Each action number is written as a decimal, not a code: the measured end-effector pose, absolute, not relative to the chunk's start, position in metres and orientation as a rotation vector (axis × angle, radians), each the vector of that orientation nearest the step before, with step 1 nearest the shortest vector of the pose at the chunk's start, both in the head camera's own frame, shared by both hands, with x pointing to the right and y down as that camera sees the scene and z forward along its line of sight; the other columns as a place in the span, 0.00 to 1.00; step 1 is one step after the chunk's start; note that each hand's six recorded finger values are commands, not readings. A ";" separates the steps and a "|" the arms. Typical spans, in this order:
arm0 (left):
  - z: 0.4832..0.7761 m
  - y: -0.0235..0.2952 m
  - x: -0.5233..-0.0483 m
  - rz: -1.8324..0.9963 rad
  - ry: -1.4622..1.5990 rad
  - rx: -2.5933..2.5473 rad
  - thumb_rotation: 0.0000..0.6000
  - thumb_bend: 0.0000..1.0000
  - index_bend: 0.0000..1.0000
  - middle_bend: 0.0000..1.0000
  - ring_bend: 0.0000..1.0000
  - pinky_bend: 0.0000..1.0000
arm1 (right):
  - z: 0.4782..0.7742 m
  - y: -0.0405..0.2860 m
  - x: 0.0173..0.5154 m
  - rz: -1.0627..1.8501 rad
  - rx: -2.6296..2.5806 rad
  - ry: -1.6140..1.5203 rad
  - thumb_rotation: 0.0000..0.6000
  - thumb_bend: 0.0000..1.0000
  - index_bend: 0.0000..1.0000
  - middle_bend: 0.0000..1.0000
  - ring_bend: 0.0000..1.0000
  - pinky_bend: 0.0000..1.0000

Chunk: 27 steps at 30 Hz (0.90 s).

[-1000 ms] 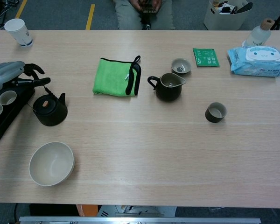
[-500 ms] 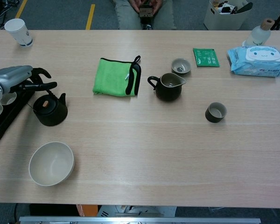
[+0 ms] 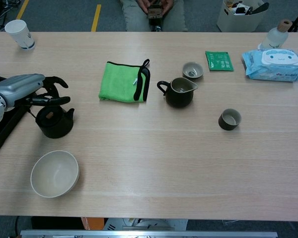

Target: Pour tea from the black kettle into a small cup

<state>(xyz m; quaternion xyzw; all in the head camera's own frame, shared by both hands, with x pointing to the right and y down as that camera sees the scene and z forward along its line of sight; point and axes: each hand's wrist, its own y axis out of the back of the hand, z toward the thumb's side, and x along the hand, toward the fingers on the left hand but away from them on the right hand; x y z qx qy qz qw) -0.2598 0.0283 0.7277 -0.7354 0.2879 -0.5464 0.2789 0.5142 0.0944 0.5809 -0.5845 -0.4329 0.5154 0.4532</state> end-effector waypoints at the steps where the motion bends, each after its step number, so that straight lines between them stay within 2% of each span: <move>1: 0.726 0.030 -0.258 -1.454 0.768 -1.976 0.20 0.13 0.18 0.39 0.27 0.03 | 0.581 0.094 0.514 1.272 -1.444 -1.069 1.00 0.09 0.37 0.38 0.28 0.37; 5: 0.715 0.041 -0.250 -1.406 0.741 -1.992 0.23 0.13 0.18 0.40 0.28 0.03 | 0.580 0.094 0.514 1.268 -1.445 -1.069 1.00 0.09 0.37 0.38 0.28 0.37; 8: 0.710 0.048 -0.250 -1.392 0.718 -1.996 0.31 0.13 0.18 0.40 0.28 0.03 | 0.581 0.095 0.514 1.267 -1.446 -1.068 1.00 0.09 0.37 0.38 0.28 0.37; 13: 0.707 0.057 -0.253 -1.401 0.680 -1.978 0.59 0.13 0.18 0.40 0.28 0.03 | 0.582 0.094 0.513 1.267 -1.451 -1.067 1.00 0.09 0.37 0.38 0.28 0.37; 15: 0.707 0.059 -0.254 -1.408 0.671 -1.972 0.73 0.13 0.18 0.39 0.28 0.03 | 0.582 0.094 0.513 1.265 -1.452 -1.066 1.00 0.09 0.37 0.38 0.28 0.37; 16: 0.707 0.059 -0.254 -1.410 0.670 -1.971 0.87 0.13 0.18 0.38 0.28 0.03 | 0.582 0.094 0.513 1.265 -1.452 -1.065 1.00 0.09 0.37 0.38 0.28 0.37; 18: 0.708 0.059 -0.256 -1.413 0.664 -1.959 0.98 0.13 0.18 0.35 0.26 0.03 | 0.582 0.094 0.513 1.263 -1.452 -1.064 1.00 0.09 0.37 0.38 0.28 0.37; 27: 0.713 0.060 -0.259 -1.419 0.635 -1.909 1.00 0.13 0.11 0.20 0.13 0.03 | 0.581 0.094 0.513 1.263 -1.451 -1.067 1.00 0.09 0.37 0.38 0.28 0.37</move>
